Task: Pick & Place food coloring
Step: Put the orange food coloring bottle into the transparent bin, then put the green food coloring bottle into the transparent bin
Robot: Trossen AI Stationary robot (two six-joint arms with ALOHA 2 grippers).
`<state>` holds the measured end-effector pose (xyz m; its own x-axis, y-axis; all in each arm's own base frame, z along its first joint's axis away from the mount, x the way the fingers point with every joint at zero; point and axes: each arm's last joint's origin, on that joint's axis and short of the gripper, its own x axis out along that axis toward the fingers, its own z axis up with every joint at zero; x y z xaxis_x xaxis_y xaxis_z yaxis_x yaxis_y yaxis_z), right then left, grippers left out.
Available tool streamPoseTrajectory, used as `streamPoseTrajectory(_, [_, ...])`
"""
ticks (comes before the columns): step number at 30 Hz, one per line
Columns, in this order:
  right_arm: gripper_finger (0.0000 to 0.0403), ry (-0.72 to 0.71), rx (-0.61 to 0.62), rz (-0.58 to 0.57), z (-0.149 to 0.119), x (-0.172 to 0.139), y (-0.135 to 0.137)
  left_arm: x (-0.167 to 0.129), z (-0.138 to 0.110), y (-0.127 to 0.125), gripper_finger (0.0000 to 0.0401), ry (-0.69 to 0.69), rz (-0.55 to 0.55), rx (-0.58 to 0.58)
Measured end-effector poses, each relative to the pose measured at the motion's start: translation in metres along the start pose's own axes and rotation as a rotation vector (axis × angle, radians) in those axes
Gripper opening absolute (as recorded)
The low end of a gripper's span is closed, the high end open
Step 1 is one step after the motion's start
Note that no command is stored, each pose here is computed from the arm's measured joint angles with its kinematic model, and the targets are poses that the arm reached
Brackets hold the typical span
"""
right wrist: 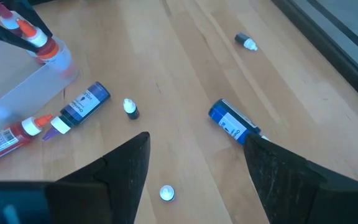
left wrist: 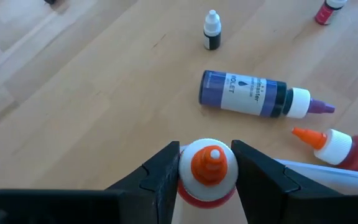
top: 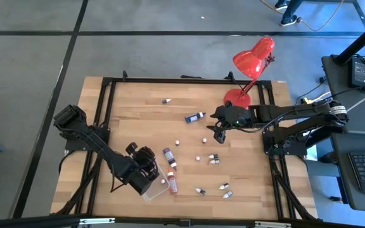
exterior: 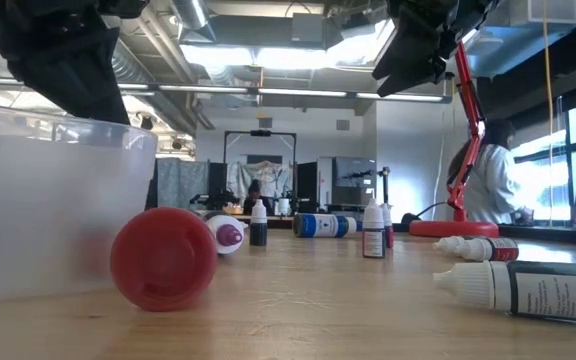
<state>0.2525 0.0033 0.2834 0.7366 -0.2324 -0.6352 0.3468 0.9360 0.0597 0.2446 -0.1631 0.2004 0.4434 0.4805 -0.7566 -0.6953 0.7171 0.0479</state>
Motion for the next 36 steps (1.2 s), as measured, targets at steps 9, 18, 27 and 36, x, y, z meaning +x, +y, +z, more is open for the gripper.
streamPoseTrajectory(9, [0.0262,0.001,0.000,0.001,0.000,0.000,0.000,0.000,0.000,0.000,0.0193,-0.007,0.002,0.001])
streamPoseTrajectory(18, [0.0262,-0.001,0.001,0.002,0.000,0.000,0.000,-0.028,0.031,0.003,0.0205,-0.036,-0.084,0.034])
streamPoseTrajectory(27, [0.0262,-0.048,0.015,0.017,0.005,0.000,0.002,-0.041,0.103,0.036,0.0207,0.018,-0.235,0.006])
streamPoseTrajectory(36, [0.0262,-0.039,0.019,0.019,0.004,0.000,0.001,-0.011,0.153,0.066,0.0204,0.097,-0.386,0.093])
